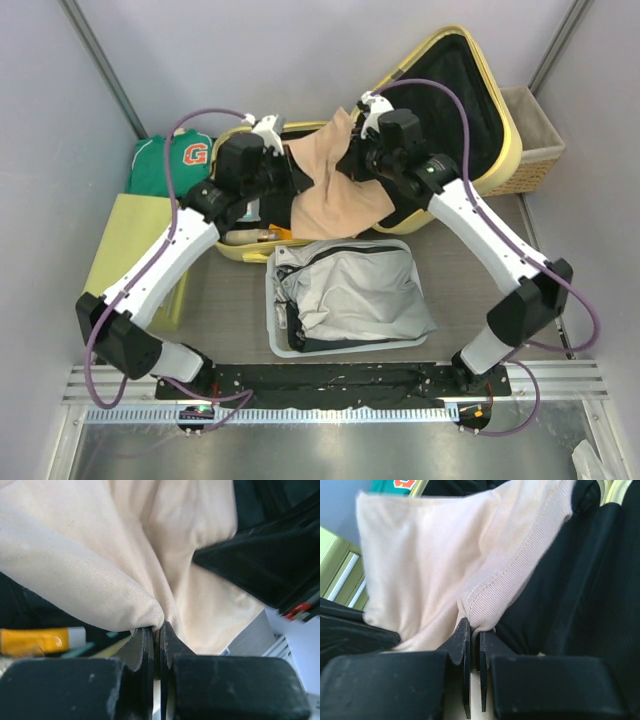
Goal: Open, take out, and arrange the luggage
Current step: Place the clothes in the bin.
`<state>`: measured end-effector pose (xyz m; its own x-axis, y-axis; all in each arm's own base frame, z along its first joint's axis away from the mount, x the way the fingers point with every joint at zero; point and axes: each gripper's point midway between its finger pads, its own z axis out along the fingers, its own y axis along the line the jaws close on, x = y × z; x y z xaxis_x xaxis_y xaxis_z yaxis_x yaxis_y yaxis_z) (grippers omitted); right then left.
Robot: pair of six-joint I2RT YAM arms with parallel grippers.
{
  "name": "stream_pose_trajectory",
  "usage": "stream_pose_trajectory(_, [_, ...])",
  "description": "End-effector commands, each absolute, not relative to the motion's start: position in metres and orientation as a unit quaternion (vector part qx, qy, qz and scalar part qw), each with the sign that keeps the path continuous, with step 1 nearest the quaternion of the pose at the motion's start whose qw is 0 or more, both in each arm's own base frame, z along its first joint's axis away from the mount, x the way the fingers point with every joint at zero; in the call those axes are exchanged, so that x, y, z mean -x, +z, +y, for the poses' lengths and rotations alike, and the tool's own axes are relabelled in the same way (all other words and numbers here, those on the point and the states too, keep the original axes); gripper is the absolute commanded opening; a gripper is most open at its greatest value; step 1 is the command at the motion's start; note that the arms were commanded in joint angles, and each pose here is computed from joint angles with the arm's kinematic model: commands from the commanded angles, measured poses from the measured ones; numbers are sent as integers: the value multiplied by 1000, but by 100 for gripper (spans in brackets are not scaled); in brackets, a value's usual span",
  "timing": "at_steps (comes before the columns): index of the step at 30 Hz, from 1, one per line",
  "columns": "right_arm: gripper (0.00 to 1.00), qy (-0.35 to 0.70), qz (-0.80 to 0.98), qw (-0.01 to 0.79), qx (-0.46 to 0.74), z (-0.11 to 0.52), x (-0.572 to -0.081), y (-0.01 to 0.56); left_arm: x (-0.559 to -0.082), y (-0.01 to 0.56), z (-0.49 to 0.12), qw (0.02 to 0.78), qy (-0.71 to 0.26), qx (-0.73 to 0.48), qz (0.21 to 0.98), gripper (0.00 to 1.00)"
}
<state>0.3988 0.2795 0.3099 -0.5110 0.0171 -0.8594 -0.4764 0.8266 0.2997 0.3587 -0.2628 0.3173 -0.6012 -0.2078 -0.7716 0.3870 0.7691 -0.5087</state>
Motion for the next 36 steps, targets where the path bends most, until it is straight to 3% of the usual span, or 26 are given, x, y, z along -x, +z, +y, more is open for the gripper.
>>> stream_pose_trajectory(1, [1, 245, 807, 513, 163, 256, -367, 339, -317, 320, -290, 460, -354, -33, 814, 0])
stream_pose_trajectory(9, [1, 198, 826, 493, 186, 219, -327, 300, -253, 286, -307, 516, -318, 43, 794, 0])
stream_pose_trajectory(17, [1, 202, 820, 495, 207, 215, -314, 290, -183, 282, -354, 551, -291, 6, 782, 0])
stream_pose_trajectory(24, [1, 244, 810, 470, 252, 239, -297, 278, -149, 270, -377, 544, -298, -15, 784, 0])
stream_pose_trajectory(36, [1, 215, 810, 431, 335, 299, -280, 242, -113, 246, -381, 541, -303, -1, 784, 0])
